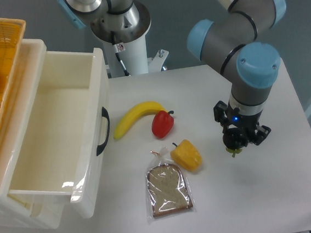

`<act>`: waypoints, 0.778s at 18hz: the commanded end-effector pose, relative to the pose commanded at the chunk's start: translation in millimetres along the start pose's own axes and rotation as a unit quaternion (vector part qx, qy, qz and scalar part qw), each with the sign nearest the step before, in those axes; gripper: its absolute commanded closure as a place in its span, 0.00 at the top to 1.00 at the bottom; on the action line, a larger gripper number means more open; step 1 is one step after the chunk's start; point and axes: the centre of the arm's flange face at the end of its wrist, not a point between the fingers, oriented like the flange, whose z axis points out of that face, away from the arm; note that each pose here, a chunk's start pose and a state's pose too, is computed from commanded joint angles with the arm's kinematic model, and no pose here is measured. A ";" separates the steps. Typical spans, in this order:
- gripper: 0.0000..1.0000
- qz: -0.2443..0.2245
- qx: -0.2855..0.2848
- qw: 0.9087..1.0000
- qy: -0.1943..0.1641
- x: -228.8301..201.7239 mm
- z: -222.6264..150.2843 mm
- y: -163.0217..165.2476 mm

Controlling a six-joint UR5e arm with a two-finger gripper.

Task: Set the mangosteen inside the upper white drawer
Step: 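Carry the held dark mangosteen with the gripper over the open white drawer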

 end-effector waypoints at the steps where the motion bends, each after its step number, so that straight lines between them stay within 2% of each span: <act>1: 0.01 0.001 0.002 1.000 -0.002 2.0 -4.3 -1.0; 6: 0.03 0.002 0.030 1.000 -0.007 22.4 -46.2 -5.9; 9: 0.03 0.002 0.050 0.999 0.007 38.5 -63.0 -13.2; 14: 0.03 0.017 0.137 0.990 -0.012 107.6 -127.7 -36.5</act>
